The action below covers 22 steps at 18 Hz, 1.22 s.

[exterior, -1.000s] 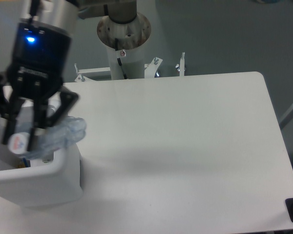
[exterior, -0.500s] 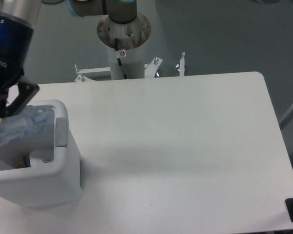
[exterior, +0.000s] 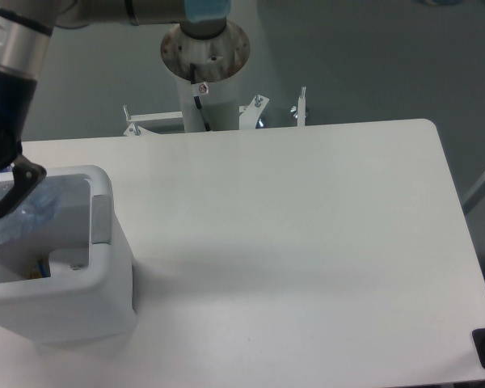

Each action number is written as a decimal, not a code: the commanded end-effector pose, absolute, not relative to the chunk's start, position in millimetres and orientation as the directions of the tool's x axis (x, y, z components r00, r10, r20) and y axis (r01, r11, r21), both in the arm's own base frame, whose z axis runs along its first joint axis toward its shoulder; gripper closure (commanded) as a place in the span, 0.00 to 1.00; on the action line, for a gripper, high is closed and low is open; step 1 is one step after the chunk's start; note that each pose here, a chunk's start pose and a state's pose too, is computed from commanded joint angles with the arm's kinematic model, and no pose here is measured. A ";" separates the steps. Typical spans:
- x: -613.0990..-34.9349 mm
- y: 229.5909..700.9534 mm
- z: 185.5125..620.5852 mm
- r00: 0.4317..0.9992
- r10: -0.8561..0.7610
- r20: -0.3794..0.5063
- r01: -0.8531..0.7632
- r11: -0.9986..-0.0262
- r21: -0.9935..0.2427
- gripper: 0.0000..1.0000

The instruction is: Place the trash in the trash can

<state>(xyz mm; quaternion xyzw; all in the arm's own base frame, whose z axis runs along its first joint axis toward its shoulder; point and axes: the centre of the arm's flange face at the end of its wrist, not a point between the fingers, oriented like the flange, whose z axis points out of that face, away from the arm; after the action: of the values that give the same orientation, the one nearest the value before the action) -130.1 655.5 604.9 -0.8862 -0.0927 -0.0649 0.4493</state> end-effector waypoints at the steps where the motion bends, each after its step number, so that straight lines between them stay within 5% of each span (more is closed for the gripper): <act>1: -129.5 654.5 603.7 0.976 0.099 0.192 0.213 -0.582 -0.785 0.00; 8: -145.1 644.0 601.7 0.971 0.132 0.197 0.237 -0.581 -0.779 0.00; 17: -283.3 583.1 600.3 0.900 0.381 0.210 0.394 -0.510 -0.765 0.00; 20: -322.1 553.0 565.6 0.860 0.494 0.128 0.421 -0.547 -0.724 0.00; 22: -335.9 533.8 535.5 0.861 0.508 -0.005 0.369 -0.632 -0.681 0.00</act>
<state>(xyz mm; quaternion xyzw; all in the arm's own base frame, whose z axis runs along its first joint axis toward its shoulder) -335.9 533.8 535.5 -0.8979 -0.2443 0.0985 0.3527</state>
